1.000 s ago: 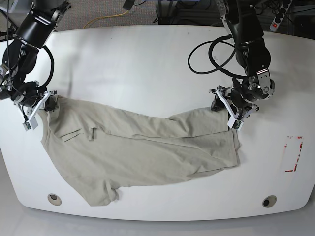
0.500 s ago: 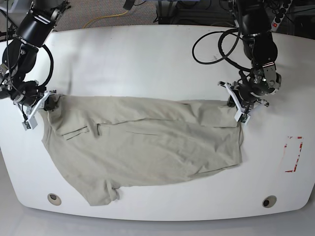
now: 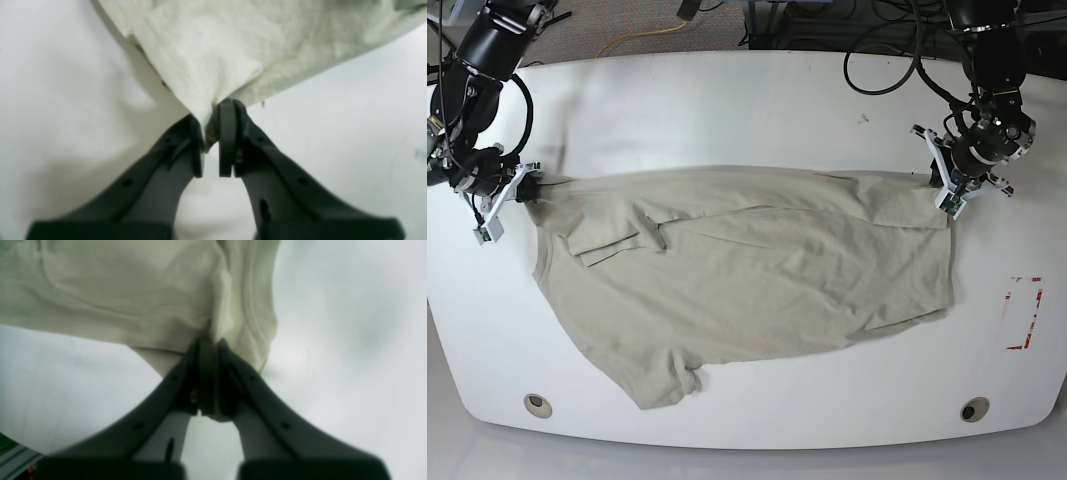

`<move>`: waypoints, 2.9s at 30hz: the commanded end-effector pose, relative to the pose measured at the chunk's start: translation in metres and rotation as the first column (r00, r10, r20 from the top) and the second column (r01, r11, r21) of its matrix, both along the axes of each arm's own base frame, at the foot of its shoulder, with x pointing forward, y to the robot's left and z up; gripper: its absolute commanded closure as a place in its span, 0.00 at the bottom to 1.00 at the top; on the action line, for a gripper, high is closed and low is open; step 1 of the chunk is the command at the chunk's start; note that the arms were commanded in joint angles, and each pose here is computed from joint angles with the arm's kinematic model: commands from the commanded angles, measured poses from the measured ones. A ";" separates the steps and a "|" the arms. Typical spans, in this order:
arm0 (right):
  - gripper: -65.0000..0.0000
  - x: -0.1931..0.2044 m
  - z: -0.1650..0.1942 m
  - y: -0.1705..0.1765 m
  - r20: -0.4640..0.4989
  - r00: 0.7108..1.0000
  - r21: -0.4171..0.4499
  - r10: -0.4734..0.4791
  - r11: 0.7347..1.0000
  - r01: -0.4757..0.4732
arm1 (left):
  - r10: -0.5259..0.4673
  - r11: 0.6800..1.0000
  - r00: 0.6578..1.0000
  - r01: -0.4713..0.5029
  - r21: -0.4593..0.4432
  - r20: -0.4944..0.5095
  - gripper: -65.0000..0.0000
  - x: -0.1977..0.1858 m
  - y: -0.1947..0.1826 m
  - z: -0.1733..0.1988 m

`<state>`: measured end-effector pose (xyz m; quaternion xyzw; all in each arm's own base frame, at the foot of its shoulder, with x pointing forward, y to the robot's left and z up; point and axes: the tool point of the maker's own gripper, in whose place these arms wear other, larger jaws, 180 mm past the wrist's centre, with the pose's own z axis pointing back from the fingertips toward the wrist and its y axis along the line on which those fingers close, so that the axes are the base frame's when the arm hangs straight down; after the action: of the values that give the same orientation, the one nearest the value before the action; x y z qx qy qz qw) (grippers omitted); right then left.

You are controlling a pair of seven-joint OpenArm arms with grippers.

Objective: Fold the T-shirt properly
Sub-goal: 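Grasp the shirt edge with the left gripper and pull it taut with right, then drag the shirt edge with both grippers to straighten it flat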

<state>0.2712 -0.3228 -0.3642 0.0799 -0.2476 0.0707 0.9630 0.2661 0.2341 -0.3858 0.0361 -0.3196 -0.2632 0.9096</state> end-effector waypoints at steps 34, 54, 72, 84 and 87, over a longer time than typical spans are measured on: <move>0.37 -0.068 0.013 0.059 0.068 0.993 0.343 0.091 0.933 -0.109 | 0.242 0.936 0.967 -0.254 0.245 0.076 0.49 -0.048 0.108 0.069; 0.38 0.026 0.010 0.100 0.134 0.972 0.119 0.193 0.971 -0.209 | 0.246 0.960 0.966 -0.255 0.118 0.084 0.49 -0.009 0.093 0.055; 0.44 0.036 -0.027 0.130 0.062 0.982 0.207 0.177 0.960 -0.186 | 0.285 0.954 0.958 -0.280 0.105 -0.039 0.49 -0.035 0.102 0.017; 1.00 0.045 -0.023 0.134 0.092 0.983 0.234 0.160 0.956 -0.178 | 0.279 0.956 0.959 -0.274 0.104 -0.043 0.49 -0.035 0.101 0.015; 1.00 0.051 -0.008 0.134 0.137 0.975 0.201 0.173 0.959 -0.198 | 0.274 0.959 0.961 -0.271 0.078 -0.029 0.49 -0.032 0.099 0.012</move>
<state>0.3025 -0.1848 -0.3995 0.2116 -0.2554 0.1272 0.9348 0.2266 0.3287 -0.3811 0.1037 -0.2643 -0.1460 0.9477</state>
